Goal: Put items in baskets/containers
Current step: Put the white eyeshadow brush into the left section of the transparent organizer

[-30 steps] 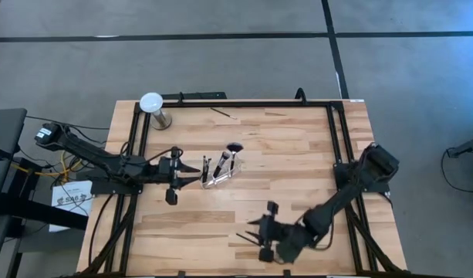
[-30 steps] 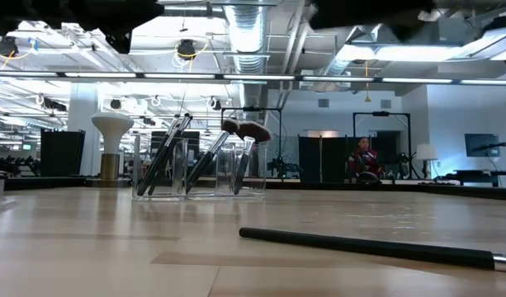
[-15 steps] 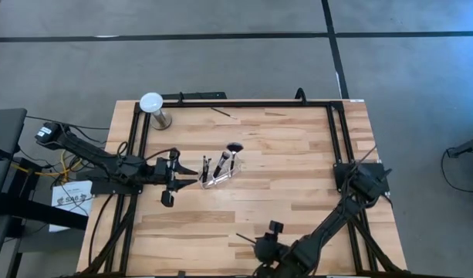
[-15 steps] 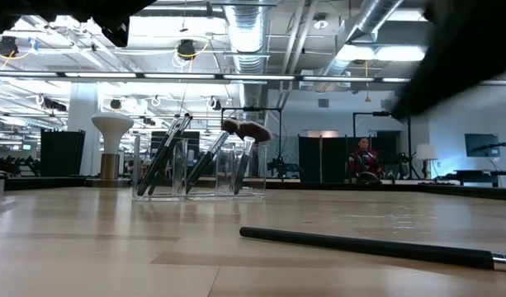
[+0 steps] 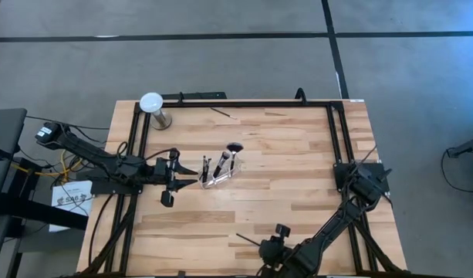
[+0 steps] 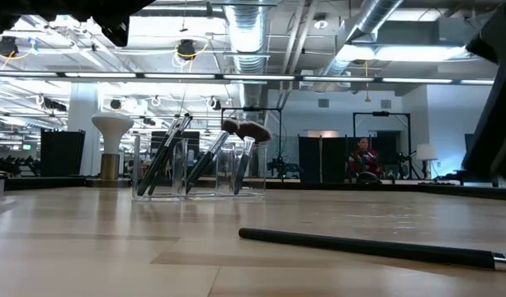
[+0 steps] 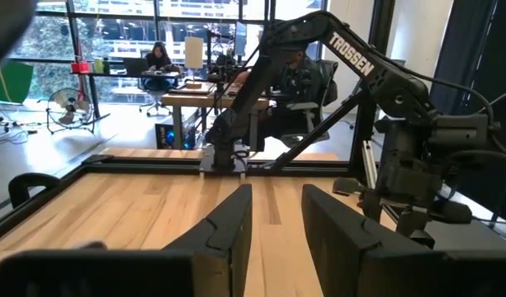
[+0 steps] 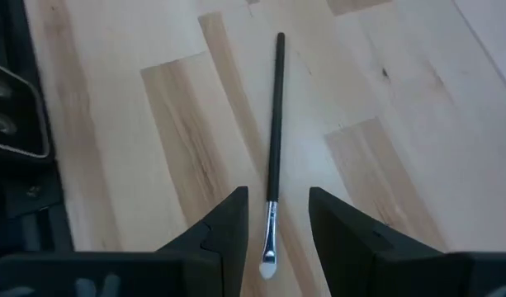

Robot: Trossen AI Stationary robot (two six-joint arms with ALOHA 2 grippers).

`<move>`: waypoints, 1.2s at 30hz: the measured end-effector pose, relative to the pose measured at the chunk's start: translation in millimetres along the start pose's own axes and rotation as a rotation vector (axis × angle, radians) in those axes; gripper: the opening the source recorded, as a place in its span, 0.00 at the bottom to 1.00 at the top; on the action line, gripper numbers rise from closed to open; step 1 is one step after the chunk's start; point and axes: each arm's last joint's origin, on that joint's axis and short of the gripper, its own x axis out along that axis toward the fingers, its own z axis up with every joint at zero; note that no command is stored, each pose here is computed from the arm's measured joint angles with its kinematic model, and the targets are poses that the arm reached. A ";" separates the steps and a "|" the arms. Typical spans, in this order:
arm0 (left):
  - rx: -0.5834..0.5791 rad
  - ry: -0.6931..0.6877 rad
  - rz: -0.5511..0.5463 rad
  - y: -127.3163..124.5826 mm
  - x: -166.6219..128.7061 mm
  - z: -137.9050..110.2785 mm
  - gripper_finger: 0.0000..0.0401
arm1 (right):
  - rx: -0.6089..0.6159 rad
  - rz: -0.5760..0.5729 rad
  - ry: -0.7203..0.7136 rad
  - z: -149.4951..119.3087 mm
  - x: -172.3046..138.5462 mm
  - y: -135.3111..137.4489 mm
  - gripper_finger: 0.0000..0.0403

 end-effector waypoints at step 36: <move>0.000 0.000 0.000 0.0 0.0 0.0 0.26 | 0.039 0.038 0.224 -4.6 33.2 -1.5 0.06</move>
